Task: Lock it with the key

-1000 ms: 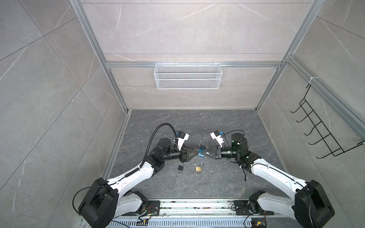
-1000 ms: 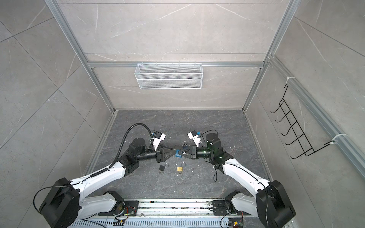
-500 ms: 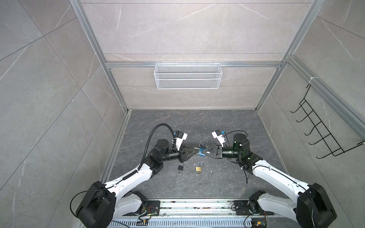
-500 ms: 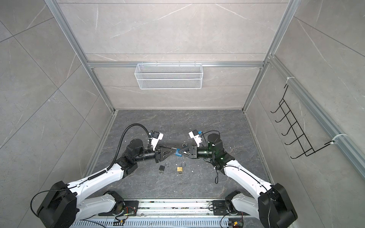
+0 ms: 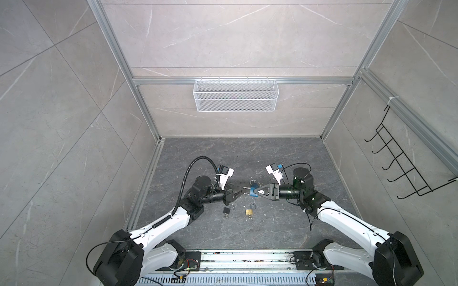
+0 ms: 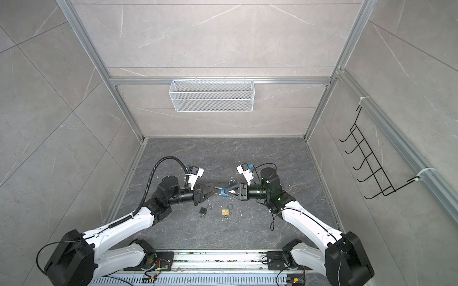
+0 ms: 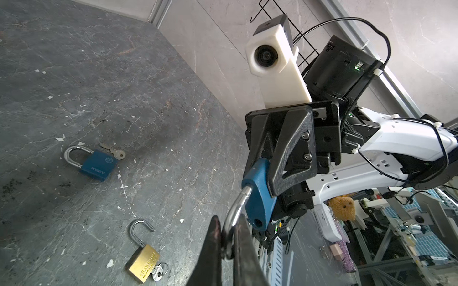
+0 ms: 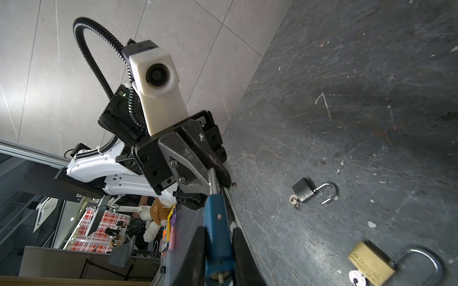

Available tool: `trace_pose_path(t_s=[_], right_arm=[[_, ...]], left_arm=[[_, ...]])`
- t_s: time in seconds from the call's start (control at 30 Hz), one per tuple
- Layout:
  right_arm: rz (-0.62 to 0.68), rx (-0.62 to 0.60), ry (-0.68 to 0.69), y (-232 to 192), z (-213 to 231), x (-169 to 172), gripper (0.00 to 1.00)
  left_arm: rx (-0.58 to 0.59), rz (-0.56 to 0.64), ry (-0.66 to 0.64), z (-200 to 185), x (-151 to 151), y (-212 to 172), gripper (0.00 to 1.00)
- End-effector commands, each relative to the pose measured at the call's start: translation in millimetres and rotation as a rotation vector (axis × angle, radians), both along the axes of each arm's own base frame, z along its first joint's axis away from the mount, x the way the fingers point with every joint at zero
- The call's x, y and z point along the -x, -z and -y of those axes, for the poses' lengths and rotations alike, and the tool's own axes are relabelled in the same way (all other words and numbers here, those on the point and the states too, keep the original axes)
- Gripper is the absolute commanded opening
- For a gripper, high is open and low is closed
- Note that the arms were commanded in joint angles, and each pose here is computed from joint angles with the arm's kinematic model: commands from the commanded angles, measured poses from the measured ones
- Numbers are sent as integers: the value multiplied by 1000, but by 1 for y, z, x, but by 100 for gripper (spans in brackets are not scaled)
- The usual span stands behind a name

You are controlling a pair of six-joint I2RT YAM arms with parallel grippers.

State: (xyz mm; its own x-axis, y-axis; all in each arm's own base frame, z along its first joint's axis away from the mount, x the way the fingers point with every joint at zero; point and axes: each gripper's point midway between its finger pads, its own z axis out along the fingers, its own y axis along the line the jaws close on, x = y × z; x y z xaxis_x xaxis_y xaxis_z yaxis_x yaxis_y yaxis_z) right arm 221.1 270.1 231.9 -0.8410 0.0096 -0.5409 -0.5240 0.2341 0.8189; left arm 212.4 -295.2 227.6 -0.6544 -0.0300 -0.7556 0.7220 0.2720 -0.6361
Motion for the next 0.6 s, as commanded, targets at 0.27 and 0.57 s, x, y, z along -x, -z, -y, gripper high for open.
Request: trace_pose_path(t_s=[0.27, 0.57], right_arm=[[47, 89, 54, 9, 4, -13, 0], [103, 142, 86, 13, 10, -18, 0]], left_arm=[[125, 59, 12, 0, 6, -41, 0], [128, 46, -3, 1, 1, -32, 0]])
